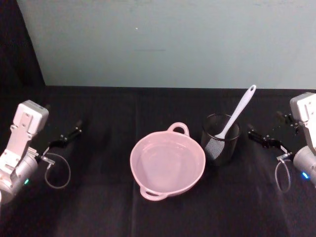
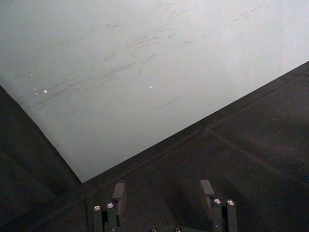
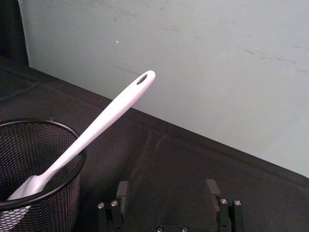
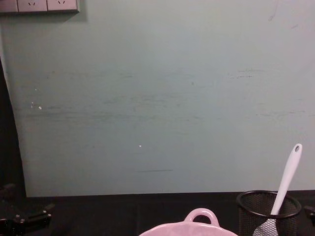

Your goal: Use the one hand to pick up the spoon and stir the clear water in the bowl.

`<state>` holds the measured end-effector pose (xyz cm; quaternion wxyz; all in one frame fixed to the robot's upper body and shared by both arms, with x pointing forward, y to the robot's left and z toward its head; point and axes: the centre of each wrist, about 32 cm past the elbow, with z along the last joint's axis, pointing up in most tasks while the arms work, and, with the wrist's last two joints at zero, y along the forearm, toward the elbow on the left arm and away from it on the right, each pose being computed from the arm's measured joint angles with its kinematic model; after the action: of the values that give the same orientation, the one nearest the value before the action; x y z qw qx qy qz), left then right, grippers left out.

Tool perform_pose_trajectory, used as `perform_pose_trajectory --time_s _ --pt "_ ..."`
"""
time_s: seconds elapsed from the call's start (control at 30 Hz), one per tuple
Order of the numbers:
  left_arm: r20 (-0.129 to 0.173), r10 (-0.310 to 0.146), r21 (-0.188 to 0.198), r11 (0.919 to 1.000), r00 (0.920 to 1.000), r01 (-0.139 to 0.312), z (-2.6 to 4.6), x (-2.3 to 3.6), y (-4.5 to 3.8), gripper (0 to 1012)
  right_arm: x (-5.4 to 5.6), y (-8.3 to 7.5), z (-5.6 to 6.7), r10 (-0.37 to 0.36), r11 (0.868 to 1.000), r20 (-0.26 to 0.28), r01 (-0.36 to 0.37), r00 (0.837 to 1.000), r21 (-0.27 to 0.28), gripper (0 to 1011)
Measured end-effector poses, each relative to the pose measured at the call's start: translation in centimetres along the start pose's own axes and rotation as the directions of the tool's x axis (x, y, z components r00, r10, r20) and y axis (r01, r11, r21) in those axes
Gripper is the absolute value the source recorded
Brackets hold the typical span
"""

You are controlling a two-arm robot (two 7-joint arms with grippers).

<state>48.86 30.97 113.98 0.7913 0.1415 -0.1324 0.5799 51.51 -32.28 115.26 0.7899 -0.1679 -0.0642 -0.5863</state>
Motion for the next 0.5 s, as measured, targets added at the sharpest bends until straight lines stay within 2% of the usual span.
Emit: perform_pose_trajectory --time_s 0.5 --pt "0.000 0.000 0.000 1.0000 1.0000 0.000 0.00 0.00 0.00 1005 0.00 0.00 0.00 0.000 1.000 -0.001 0.000 1.000 0.000 1004"
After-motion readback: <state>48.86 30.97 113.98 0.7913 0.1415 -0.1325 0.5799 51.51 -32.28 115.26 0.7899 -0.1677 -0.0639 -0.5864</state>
